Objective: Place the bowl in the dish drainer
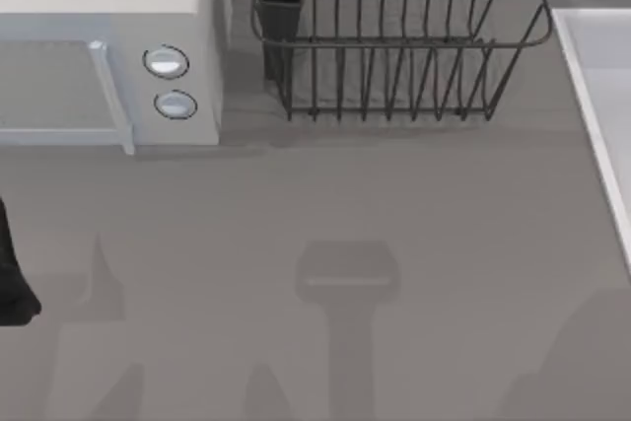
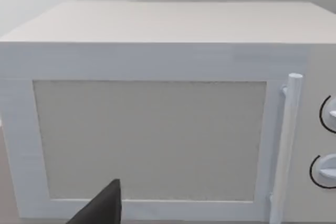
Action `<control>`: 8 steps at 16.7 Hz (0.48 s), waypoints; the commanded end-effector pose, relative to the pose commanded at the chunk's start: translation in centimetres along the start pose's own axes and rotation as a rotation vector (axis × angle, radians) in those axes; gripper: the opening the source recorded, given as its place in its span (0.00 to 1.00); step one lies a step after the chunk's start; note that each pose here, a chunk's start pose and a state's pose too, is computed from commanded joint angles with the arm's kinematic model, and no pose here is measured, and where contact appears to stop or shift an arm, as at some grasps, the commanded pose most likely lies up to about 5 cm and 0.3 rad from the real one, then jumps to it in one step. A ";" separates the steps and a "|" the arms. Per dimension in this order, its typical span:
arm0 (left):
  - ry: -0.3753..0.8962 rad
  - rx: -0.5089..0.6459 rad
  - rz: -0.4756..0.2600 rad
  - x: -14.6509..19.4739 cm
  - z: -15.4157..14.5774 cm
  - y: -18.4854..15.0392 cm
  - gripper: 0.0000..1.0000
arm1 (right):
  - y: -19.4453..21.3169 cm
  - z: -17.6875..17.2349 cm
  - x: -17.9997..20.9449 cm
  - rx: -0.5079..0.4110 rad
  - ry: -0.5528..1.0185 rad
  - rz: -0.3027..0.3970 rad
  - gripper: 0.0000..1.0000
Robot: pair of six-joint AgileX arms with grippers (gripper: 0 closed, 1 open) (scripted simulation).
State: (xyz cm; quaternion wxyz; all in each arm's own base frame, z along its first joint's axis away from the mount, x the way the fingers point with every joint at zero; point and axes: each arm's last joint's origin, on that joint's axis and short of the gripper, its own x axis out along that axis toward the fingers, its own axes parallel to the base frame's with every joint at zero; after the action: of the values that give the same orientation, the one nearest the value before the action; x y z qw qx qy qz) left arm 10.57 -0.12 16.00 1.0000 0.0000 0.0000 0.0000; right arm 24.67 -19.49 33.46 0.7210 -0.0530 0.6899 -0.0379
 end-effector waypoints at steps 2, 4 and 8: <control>0.000 0.000 0.000 0.0 0.0 0.0 1.00 | 2.3 2.6 -0.7 -0.040 -0.062 -0.114 0.00; 0.000 0.000 0.000 0.0 0.0 0.0 1.00 | 6.1 5.6 -1.4 -0.092 -0.158 -0.230 0.00; 0.000 0.000 0.000 0.0 0.0 0.0 1.00 | 17.8 10.2 -3.4 -0.192 -0.466 -0.393 0.00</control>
State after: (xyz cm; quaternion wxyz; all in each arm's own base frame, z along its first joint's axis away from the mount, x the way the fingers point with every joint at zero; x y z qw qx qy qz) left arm 10.57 -0.12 16.00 1.0000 0.0000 0.0000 0.0000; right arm 34.41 -1.18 35.01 0.8301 -0.2603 0.4834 -0.0978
